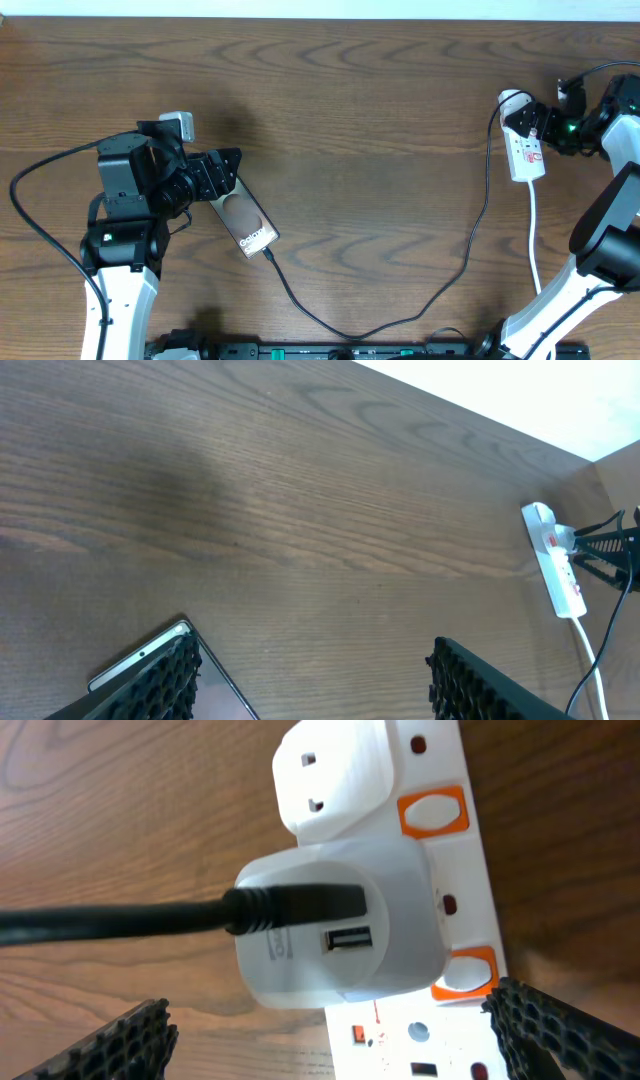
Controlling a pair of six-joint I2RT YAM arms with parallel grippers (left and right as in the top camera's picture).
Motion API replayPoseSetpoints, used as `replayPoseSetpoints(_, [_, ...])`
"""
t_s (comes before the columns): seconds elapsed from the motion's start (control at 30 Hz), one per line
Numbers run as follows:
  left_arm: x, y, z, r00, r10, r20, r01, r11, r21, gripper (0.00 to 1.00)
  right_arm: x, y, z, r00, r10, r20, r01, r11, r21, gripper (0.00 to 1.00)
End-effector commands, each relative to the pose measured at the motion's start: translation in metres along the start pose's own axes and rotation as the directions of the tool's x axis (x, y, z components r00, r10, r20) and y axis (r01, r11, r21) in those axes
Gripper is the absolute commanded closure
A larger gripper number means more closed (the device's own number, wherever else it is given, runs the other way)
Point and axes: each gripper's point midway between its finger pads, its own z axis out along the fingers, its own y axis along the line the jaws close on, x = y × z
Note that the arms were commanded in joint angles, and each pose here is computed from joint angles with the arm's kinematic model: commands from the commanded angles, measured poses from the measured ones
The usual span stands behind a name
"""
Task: Plug charger to phone and switch on socket
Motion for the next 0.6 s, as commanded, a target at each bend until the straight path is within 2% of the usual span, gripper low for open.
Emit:
replayPoseSetpoints(0.0, [0.008,0.005,0.003,1.000,-0.020,-0.021,0.020,1.000,-0.017,0.28,-0.011,0.021,-0.007,0.999,-0.036,0.023,0.037,0.999,-0.029,0.01])
replayPoseSetpoints(0.57, [0.008,0.006,0.003,1.000,-0.021,-0.022,0.021,1.000,-0.018,0.28,-0.014,0.039,0.003,0.996,-0.087,0.023,0.088,0.995,-0.038,0.01])
